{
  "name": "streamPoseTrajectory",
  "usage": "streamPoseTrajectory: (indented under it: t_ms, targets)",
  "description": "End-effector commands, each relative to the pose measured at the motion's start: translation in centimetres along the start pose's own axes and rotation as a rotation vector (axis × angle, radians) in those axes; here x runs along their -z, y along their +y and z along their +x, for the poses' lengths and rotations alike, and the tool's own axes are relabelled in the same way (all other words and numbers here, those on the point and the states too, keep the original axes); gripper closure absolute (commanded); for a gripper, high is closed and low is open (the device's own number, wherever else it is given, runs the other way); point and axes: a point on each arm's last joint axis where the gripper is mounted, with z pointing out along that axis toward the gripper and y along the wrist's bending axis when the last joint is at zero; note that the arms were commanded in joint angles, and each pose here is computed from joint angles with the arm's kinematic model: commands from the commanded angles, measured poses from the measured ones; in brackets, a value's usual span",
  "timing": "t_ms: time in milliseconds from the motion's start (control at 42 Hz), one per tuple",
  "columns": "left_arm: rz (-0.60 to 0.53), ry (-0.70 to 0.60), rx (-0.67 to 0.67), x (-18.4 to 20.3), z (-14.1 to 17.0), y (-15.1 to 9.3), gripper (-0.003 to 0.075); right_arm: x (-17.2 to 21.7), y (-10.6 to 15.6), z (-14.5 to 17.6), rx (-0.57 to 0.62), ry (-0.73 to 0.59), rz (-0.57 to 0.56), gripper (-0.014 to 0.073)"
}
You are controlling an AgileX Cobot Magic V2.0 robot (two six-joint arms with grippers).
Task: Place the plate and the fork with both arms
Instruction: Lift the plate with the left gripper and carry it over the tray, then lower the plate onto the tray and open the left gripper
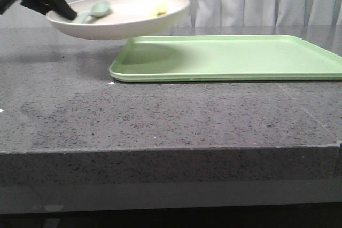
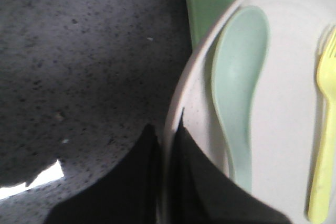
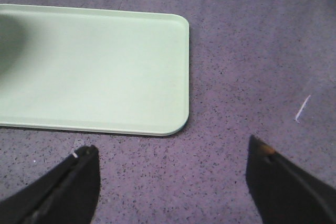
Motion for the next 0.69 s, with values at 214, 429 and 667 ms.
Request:
streamPoseTrajectory:
  t_ms: [214,429,667]
  targets:
    - [0.048,-0.144,-0.03,-1.9,0.0,-9.3,0.0738,0.4,0.0,-1.7,0.015,-0.099,0.005,0.0002]
    - [0.092,-0.163,0.005,-5.0,0.3,-12.3,0.0738,0.4,0.0,-1.7,0.015,-0.099,0.005,0.0002]
    - [0.095,-0.137,0.028,-8.5,0.2,-15.0,0.0738,0.4,0.0,-1.7,0.015,-0.099,0.005,0.0002]
